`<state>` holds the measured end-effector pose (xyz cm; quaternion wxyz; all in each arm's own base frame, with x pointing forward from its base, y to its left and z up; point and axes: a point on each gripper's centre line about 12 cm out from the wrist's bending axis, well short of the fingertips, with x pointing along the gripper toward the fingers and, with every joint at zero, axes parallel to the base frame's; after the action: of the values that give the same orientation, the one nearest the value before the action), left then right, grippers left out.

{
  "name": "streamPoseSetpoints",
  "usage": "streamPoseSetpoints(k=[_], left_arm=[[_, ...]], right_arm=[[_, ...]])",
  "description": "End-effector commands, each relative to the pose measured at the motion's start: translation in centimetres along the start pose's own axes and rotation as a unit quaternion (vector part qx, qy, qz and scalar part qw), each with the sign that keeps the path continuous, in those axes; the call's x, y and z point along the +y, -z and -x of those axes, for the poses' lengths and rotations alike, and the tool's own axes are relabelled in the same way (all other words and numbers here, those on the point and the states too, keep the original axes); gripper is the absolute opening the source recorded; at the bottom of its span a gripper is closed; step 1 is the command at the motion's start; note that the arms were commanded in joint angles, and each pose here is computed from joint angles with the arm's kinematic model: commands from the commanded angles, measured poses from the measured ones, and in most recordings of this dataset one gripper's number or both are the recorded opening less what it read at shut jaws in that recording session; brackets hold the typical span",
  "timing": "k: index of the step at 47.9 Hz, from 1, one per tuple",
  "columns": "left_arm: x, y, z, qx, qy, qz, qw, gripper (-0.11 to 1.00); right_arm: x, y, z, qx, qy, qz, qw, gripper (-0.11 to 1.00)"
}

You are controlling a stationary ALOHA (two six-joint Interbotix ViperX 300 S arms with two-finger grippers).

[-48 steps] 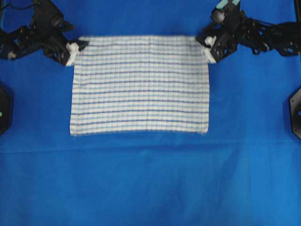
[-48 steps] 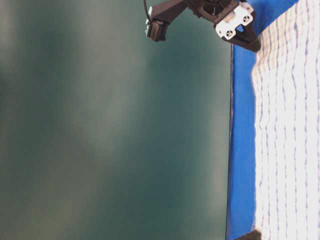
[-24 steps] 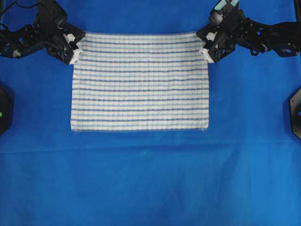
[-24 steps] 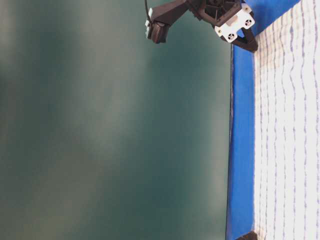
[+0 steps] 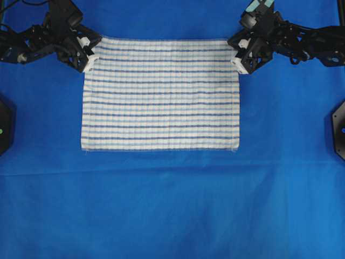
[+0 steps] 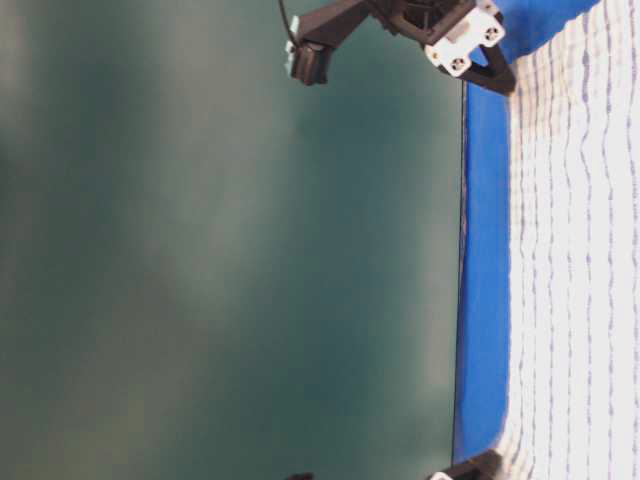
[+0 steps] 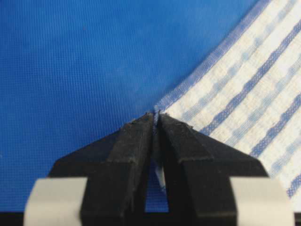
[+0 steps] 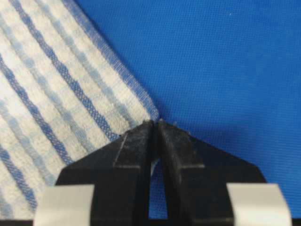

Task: Fold the blue towel.
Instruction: 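Lift the far corners and fold them toward the near edge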

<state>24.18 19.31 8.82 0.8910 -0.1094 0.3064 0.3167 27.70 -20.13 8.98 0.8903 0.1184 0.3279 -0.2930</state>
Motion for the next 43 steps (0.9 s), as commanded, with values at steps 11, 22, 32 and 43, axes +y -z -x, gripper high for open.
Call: streamPoseSetpoints(k=[11,22,32,43], left_arm=[[-1.4,-3.7,3.5,-0.049,0.020,-0.023,0.9983,0.03],[-3.2,-3.5,5.9,-0.059,0.048,-0.041,0.9963,0.03],[-5.0,-1.9,7.7,-0.060,0.080,-0.057,0.9933,0.03],[-7.2,-0.3,9.7,-0.063,0.126,-0.082,0.9867,0.03]], right_arm=[[0.2,-3.1,2.8,-0.040,-0.003,-0.001,0.9992,0.07],[2.0,-3.2,4.8,-0.052,-0.024,0.008,0.9983,0.07],[4.5,-2.4,7.3,-0.057,-0.058,0.022,0.9964,0.07],[7.7,-1.5,9.9,-0.066,-0.108,0.041,0.9911,0.07]])
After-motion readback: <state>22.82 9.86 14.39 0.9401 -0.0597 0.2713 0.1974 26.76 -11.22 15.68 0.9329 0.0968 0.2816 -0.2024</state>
